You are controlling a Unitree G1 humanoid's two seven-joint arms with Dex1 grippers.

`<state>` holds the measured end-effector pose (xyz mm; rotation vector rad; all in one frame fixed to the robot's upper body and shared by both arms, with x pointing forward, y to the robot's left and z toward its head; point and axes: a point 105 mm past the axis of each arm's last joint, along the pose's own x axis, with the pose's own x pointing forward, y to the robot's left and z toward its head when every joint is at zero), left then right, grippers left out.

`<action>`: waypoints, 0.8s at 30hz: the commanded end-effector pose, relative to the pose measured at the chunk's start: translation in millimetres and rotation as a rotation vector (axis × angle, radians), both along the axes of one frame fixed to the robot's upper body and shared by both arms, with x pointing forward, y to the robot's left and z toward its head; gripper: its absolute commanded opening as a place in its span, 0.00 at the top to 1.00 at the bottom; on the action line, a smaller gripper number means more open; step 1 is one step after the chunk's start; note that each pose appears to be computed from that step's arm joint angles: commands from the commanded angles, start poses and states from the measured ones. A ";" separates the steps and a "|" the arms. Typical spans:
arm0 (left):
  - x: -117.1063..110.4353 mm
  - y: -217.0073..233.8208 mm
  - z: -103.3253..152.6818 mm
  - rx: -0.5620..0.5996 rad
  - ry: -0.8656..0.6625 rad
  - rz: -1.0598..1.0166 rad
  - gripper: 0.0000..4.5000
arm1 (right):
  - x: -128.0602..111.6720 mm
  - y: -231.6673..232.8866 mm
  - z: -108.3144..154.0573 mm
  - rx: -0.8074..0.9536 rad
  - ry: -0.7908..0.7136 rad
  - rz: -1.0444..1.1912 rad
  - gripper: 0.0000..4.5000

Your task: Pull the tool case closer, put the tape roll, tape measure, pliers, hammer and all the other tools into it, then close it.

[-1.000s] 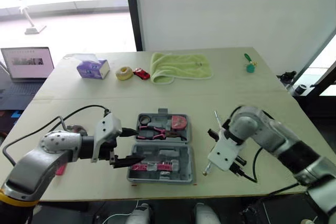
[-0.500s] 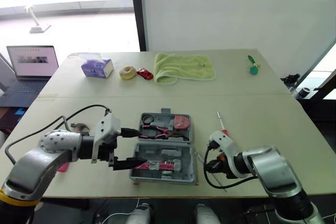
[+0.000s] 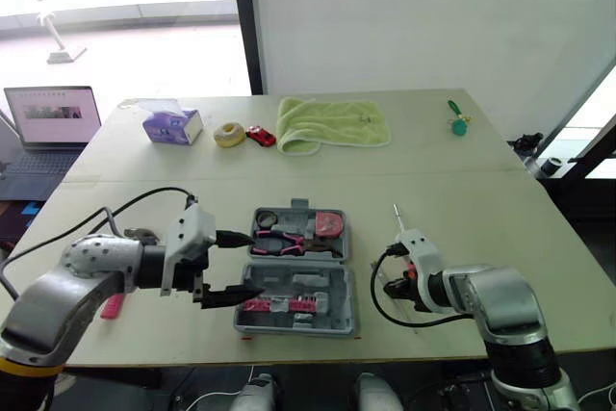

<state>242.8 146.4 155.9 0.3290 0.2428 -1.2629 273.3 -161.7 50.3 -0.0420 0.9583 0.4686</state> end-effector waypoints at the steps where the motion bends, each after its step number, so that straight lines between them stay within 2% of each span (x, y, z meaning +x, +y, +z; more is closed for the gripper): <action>1: 0.4 0.9 8.4 0.010 -0.040 -0.006 0.00 | 0.3 -2.6 10.2 -0.013 -0.047 0.001 0.47; 5: 2.3 1.4 9.0 0.009 -0.043 -0.008 0.00 | -3.5 9.2 34.9 0.017 -0.159 0.076 0.02; 8: 4.4 1.1 10.3 -0.001 -0.047 -0.011 0.00 | -7.4 25.6 63.0 0.055 -0.332 0.155 0.02; 11: 5.0 0.6 10.6 -0.007 -0.048 -0.017 0.00 | -9.9 26.7 70.7 0.005 -0.476 0.212 0.02; 14: 6.3 0.0 11.2 -0.021 -0.052 -0.016 0.00 | -21.1 12.5 45.2 -0.088 -0.540 0.284 0.02; 16: 6.8 0.9 10.9 -0.025 -0.051 -0.013 0.00 | -26.8 3.2 28.0 -0.067 -0.534 0.226 0.02; 24: 6.1 5.3 9.1 -0.023 -0.042 -0.006 0.00 | -24.0 -3.1 -0.8 -0.028 -0.551 0.104 0.02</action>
